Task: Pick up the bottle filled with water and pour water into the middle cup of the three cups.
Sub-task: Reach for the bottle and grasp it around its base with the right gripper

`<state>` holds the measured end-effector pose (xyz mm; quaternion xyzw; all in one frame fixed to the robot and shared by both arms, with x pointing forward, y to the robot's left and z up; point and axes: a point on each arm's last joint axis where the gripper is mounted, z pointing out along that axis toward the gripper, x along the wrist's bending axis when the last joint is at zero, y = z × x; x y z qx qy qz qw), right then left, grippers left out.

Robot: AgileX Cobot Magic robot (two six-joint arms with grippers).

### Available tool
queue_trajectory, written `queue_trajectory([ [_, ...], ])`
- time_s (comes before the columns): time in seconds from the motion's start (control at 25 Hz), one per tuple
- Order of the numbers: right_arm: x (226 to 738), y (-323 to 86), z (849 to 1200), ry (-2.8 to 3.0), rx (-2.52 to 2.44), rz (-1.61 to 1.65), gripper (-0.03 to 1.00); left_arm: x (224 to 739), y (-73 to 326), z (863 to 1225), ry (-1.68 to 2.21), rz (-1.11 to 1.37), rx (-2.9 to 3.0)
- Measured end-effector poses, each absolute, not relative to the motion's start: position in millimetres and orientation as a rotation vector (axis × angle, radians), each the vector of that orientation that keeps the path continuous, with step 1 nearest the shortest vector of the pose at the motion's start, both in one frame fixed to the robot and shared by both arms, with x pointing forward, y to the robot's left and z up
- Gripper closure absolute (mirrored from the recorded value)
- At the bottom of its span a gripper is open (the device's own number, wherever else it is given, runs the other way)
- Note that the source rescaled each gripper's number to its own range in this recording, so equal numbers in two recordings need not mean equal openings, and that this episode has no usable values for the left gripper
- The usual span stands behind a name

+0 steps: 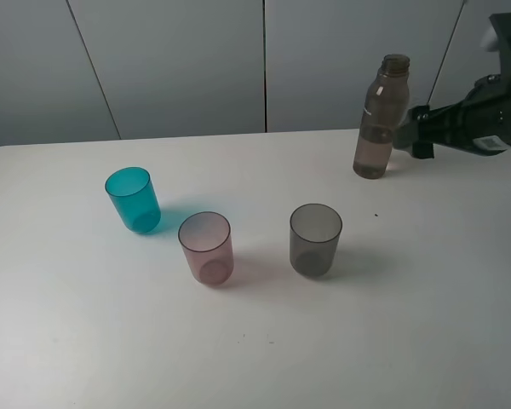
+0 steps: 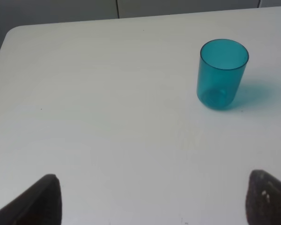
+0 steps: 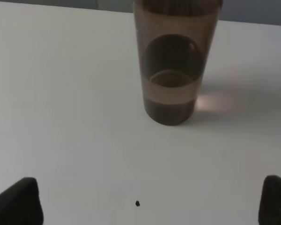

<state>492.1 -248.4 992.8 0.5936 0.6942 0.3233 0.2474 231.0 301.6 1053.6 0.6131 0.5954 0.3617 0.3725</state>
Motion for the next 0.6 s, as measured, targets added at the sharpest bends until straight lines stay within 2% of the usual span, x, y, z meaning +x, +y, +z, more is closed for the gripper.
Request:
queue_trajectory([
  [0.6, 521, -247, 924, 1.811, 1.484, 0.914, -0.03, 231, 302, 1054, 1.526, 0.927, 1.571],
])
